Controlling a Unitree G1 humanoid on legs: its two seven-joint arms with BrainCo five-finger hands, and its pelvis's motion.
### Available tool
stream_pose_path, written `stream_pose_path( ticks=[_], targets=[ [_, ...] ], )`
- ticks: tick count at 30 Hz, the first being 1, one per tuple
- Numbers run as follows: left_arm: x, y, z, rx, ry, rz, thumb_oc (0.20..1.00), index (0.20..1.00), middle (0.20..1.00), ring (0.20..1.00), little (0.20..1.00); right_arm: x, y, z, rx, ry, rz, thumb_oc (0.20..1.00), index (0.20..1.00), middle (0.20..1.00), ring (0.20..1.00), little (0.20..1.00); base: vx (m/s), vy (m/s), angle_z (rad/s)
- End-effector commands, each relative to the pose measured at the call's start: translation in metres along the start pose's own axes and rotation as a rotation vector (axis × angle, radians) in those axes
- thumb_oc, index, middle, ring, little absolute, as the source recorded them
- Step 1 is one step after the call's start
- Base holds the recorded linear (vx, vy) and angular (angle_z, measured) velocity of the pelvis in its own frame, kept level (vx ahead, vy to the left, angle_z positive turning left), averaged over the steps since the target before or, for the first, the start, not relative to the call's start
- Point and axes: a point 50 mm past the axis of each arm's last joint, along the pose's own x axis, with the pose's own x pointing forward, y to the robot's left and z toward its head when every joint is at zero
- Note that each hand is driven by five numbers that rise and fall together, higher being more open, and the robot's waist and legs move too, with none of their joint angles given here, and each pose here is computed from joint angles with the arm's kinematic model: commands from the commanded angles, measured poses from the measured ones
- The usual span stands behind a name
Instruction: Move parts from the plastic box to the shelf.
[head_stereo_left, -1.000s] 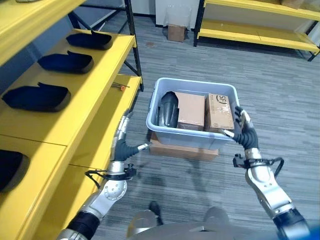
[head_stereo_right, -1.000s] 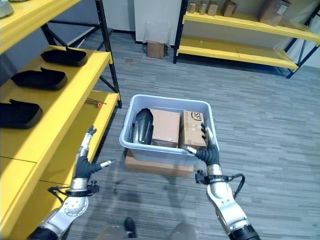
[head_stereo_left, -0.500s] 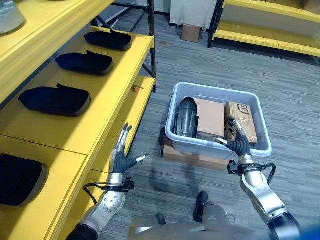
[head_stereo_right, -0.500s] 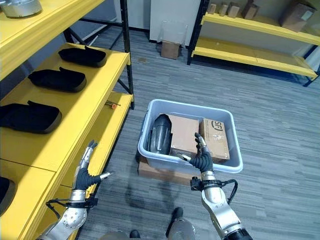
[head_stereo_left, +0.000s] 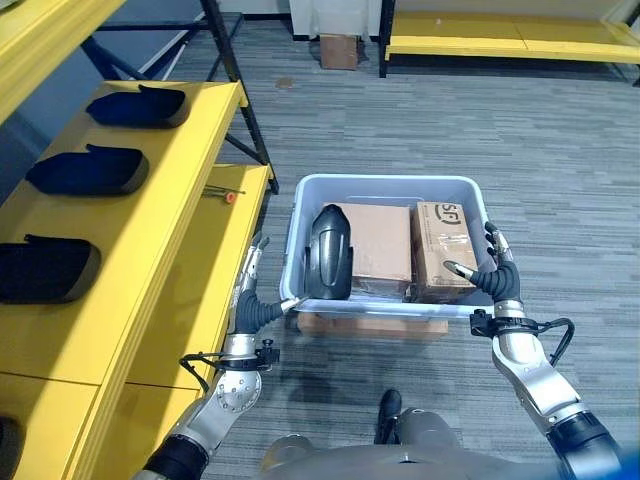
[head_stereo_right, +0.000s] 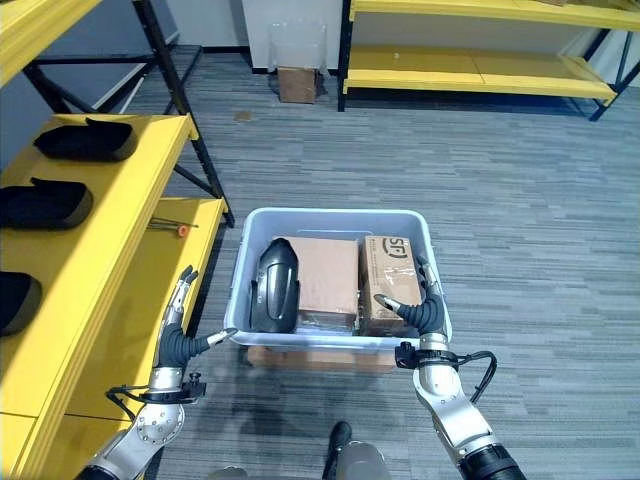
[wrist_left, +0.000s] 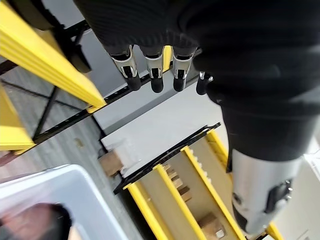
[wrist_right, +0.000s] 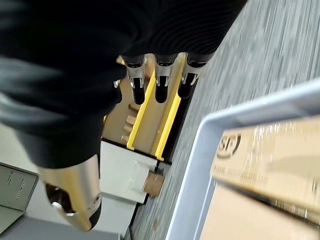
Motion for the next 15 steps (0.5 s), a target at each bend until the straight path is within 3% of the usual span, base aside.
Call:
stream_pose_path(
  ticks=[1,5,15],
  targets=[
    [0.01,0.008,0.018,-0.072,-0.101,0.104,1.0,1.0,1.0,1.0,1.0,0.009,-0.012,0.02,0.005,-0.13,-0.01,1.0,1.0,1.0,1.0,1.0,0.08,-0.177,0.0],
    [0.021,0.014,0.018,-0.102,-0.076,0.183,1.0,1.0,1.0,1.0,1.0,0.009,-0.009,0.025,0.011,-0.177,0.039,1.0,1.0,1.0,1.0,1.0,0.09,-0.094,0.05],
    [0.015,0.012,0.015,-0.13,-0.042,0.138,1.0,1.0,1.0,1.0,1.0,0.013,0.007,0.028,0.08,-0.144,0.093,1.0,1.0,1.0,1.0,1.0,0.11,0.22,-0.22]
  ],
)
